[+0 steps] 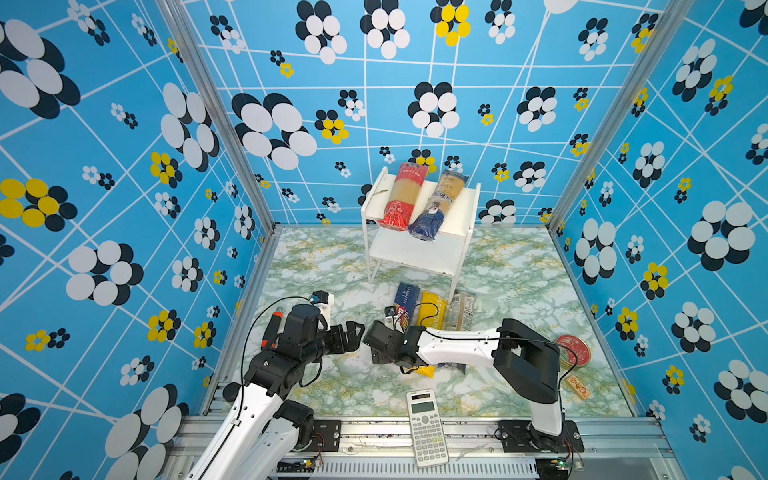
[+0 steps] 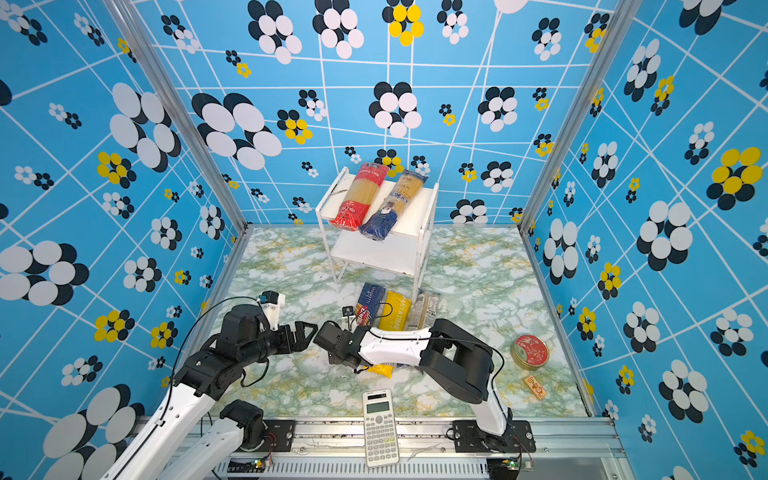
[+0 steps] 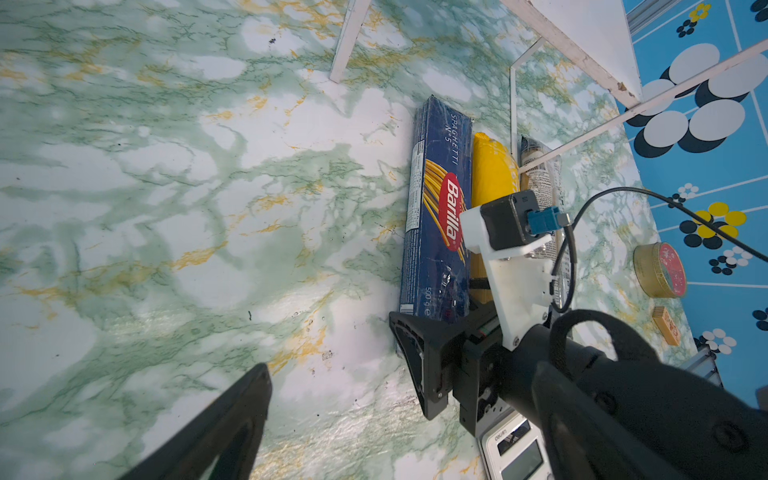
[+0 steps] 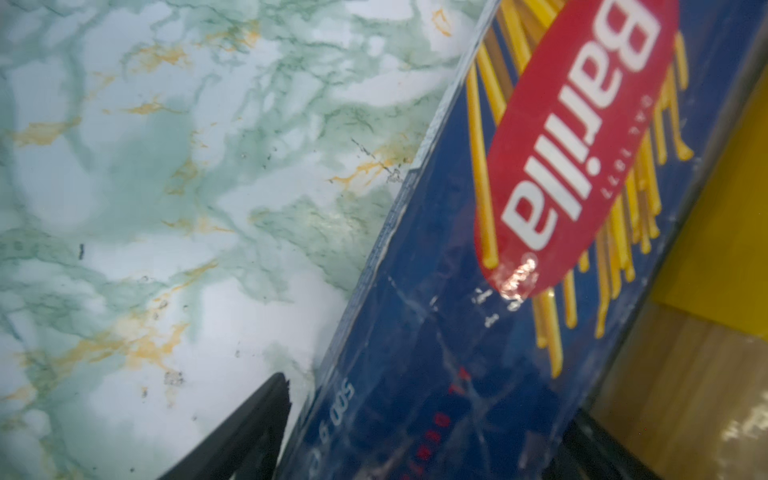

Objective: Place and organize the pasta boxes and bags onto the shelf

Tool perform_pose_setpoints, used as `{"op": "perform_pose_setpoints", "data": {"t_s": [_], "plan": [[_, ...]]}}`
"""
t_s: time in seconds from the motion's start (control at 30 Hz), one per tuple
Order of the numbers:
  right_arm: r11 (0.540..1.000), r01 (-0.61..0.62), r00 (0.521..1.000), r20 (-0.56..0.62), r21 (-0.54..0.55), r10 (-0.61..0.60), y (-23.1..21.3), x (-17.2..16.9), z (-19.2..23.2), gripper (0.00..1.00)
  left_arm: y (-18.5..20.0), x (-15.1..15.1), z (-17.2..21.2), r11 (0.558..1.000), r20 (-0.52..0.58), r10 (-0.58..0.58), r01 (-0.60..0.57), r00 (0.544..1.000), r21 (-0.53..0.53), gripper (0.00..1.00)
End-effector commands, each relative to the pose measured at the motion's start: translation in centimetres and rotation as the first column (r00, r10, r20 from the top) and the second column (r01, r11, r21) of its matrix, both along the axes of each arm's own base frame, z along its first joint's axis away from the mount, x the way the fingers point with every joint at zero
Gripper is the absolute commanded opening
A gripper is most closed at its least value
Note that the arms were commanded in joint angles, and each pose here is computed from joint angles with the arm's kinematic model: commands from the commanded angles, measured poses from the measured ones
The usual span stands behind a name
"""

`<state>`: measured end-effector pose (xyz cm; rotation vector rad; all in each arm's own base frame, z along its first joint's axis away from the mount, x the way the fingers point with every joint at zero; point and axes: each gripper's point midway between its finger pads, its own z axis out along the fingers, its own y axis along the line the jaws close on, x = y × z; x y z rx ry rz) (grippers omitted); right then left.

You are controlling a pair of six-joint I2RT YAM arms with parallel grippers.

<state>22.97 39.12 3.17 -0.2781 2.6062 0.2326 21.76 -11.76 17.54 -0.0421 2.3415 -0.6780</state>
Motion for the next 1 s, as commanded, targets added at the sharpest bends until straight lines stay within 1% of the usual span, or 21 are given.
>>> {"op": "perform_pose_setpoints", "data": {"t_s": [0.0,0.1,0.23,0.33,0.43,0.57,0.67,0.77,0.97], "plan": [[0.998,-0.048,0.999,-0.007,0.046,0.048,1.7,-0.2,0.3,0.94,0.2,-0.2,-0.8,1.000,-0.022,0.012,-0.012,1.000,-0.010,0.99],[0.998,-0.041,0.999,0.003,0.043,0.041,0.9,-0.1,1.0,0.99,-0.2,-0.5,-1.2,1.000,-0.036,0.000,-0.001,0.999,-0.027,0.99],[0.997,-0.028,1.000,-0.004,0.069,0.029,-0.6,0.0,2.2,0.99,-0.1,-1.0,-2.0,0.999,-0.059,0.011,-0.014,0.998,-0.043,0.99],[0.995,-0.053,0.999,-0.005,0.087,0.054,-1.2,-0.3,3.4,0.99,0.3,-1.0,-2.2,0.998,-0.055,0.044,-0.046,0.998,-0.038,0.99],[0.995,-0.076,0.997,0.010,0.068,0.075,-2.0,-0.4,4.6,0.99,0.2,-0.9,-2.0,0.998,-0.045,0.043,-0.045,0.998,-0.034,0.99],[0.996,-0.084,0.996,0.032,0.040,0.083,-3.5,-0.5,6.2,0.99,-1.1,-0.7,-2.3,0.999,-0.047,0.004,-0.006,0.999,-0.041,0.99],[0.996,-0.078,0.996,0.050,0.031,0.077,-5.0,-0.7,7.4,0.99,-2.3,-0.6,-2.7,0.999,-0.053,-0.035,0.033,0.998,-0.021,0.99],[0.998,-0.054,0.996,0.077,0.033,0.051,-6.9,-0.8,8.4,0.99,-3.5,-0.7,-3.1,0.997,-0.056,-0.072,0.073,0.996,0.007,0.99],[0.998,0.056,0.991,0.118,0.035,-0.060,-12.3,-0.5,9.2,0.99,-5.1,-0.8,-4.1,0.993,-0.058,-0.106,0.108,0.993,0.046,0.99]]}}
